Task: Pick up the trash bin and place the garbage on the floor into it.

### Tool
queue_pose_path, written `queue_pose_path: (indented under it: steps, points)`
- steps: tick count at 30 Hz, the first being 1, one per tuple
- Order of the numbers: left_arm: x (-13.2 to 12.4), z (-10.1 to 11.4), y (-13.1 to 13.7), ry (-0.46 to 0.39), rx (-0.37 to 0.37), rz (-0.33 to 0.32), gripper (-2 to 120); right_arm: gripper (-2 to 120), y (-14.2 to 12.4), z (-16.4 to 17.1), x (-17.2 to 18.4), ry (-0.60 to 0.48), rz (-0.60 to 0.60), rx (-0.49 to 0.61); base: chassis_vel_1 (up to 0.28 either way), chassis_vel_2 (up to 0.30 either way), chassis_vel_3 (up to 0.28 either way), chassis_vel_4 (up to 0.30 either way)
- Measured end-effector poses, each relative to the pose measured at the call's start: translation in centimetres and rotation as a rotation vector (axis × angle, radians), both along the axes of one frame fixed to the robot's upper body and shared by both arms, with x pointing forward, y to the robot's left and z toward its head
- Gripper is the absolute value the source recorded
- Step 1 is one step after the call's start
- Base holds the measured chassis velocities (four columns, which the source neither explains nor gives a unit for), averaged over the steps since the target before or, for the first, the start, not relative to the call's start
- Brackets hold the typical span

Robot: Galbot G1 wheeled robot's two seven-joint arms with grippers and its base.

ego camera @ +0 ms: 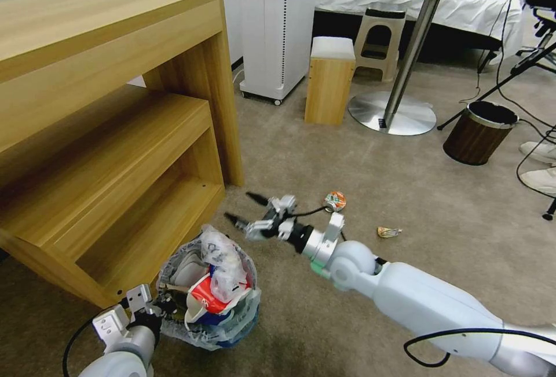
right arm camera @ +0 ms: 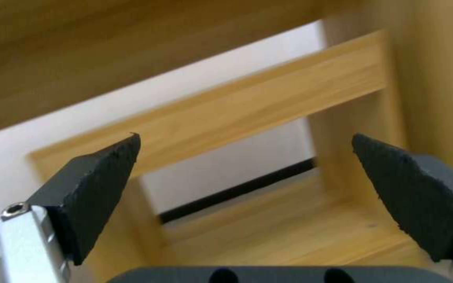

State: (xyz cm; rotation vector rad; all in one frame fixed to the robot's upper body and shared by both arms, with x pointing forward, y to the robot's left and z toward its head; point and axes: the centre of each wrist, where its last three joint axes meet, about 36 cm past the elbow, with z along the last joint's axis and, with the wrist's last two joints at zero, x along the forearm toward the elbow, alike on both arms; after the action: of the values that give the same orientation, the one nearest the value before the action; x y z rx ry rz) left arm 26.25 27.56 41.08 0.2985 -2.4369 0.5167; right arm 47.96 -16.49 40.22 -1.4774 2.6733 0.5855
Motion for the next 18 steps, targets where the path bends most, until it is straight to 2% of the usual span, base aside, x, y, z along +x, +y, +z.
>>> queue_pose_path:
  steps: [1, 4, 6, 8, 9, 12, 13, 16, 18]
  points:
    - [0.0, 0.0, 0.0, 0.000, 0.000, 0.000, 0, 100, 0.0, 0.0, 0.0, 0.000, 0.000, 0.000, 0.000, 0.000, 0.000, 0.000]
    - [0.1, -0.1, 0.0, -0.001, -0.001, 0.000, 0, 100, -2.6, 0.5, 0.6, 0.021, -0.130, 0.017, 0.000, 0.000, 0.000, 0.000]
    - [0.2, -0.1, 0.0, -0.001, -0.003, -0.001, 0, 100, -3.2, 0.4, 0.8, 0.026, -0.159, 0.019, 0.000, 0.000, 0.000, 0.000]
    - [0.3, -0.2, -0.1, -0.004, -0.006, -0.002, 0, 100, -5.7, -0.6, 1.0, 0.043, -0.274, 0.006, 0.000, 0.000, 0.000, 0.000]
    - [0.3, -0.2, -0.1, -0.004, -0.006, -0.002, 0, 100, -5.7, -0.6, 1.0, 0.043, -0.274, 0.006, 0.000, 0.000, 0.000, 0.000]
    - [0.3, -0.1, -0.1, -0.009, -0.005, -0.003, 0, 100, -8.3, -2.2, 0.7, 0.057, -0.418, -0.061, 0.000, 0.000, 0.000, 0.000]
    - [0.3, -0.1, -0.1, -0.009, -0.005, -0.003, 0, 100, -8.3, -2.2, 0.7, 0.057, -0.418, -0.061, 0.000, 0.000, 0.000, 0.000]
    - [0.3, 0.2, 0.0, -0.021, -0.003, -0.008, 0, 100, -10.9, -3.5, 0.1, 0.073, -0.525, -0.114, 0.000, 0.000, 0.000, 0.000]
    - [0.3, 0.3, 0.0, -0.024, -0.003, -0.011, 0, 100, -11.6, -3.8, -0.1, 0.074, -0.543, -0.122, 0.000, 0.000, 0.000, 0.000]
